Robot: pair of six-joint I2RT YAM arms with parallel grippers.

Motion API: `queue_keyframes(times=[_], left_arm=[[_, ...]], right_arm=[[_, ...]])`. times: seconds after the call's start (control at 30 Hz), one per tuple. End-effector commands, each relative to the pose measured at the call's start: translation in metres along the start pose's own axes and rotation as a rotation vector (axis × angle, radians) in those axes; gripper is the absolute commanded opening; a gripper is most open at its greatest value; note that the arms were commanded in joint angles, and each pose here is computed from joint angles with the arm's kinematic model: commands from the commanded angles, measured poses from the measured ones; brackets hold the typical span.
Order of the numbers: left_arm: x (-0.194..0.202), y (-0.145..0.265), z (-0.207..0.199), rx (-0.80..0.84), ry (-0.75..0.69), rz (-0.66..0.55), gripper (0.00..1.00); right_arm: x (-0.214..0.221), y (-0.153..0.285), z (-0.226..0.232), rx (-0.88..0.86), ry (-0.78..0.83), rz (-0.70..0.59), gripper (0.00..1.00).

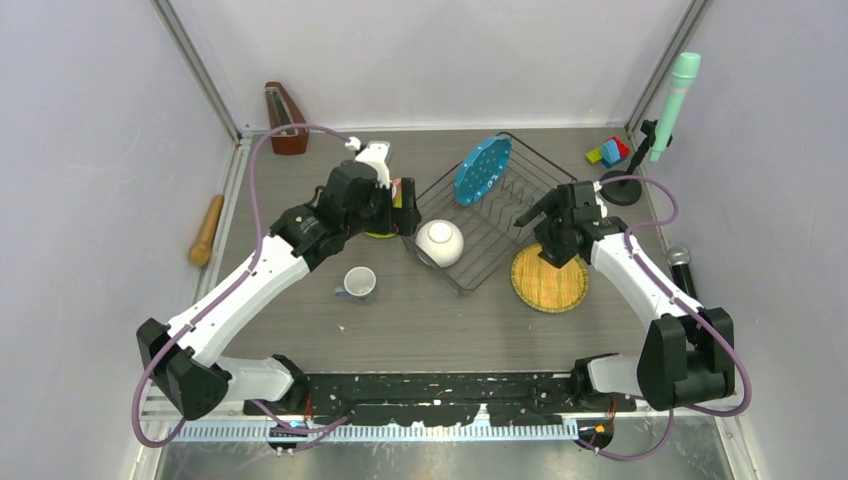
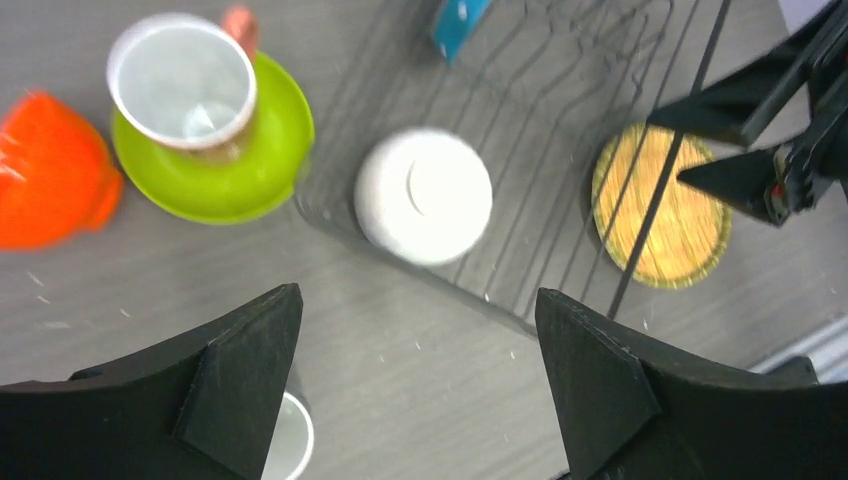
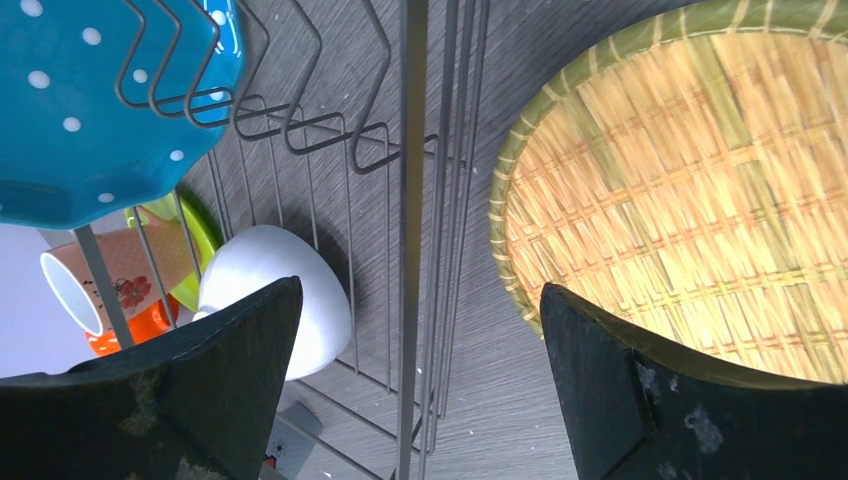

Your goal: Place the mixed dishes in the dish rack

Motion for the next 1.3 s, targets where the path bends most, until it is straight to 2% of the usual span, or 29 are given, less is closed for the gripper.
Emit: queue_keyframes(times=[0.0, 0.17, 0.4, 0.53, 0.73, 1.13, 1.27], left_arm=[[0.032, 0.011, -0.021, 0.119, 0.195, 0.078, 0.88], [0.078, 0.012, -0.026, 0.17, 0.326, 0.181, 0.86], [0.118, -0.003, -0.014, 0.11, 0.38, 0.246, 0.85], [0.118, -0.017, -0.016, 0.116, 0.411, 0.219, 0.81], [0.12, -0.039, -0.028, 0.169, 0.444, 0.227, 0.75], [0.118, -0.096, -0.032, 0.15, 0.481, 0.177, 0.74], [0.123, -0.115, -0.033, 0.141, 0.478, 0.193, 0.73]], right_arm=[[-0.006, 0.008, 0.03, -0.114, 0.005, -0.001, 0.95], [-0.012, 0.016, 0.03, -0.11, 0.046, -0.035, 0.95], [-0.019, 0.032, 0.014, -0.059, 0.132, -0.088, 0.95], [-0.015, 0.033, 0.015, -0.083, 0.163, -0.068, 0.94], [0.005, 0.033, 0.025, -0.176, 0.169, 0.033, 0.92], [-0.02, 0.082, -0.01, -0.068, 0.249, -0.142, 0.92], [-0.011, 0.087, -0.028, -0.017, 0.231, -0.115, 0.92]])
Point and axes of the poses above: each gripper's point midway between its finger pads, its own y axis back along the fingers, its own z axis along the line the jaws close on, x = y × z, the point moved 1 cm from there along y, back along the fingers, and after that the axes turned 2 degrees about -y, right-handed, at the moved point
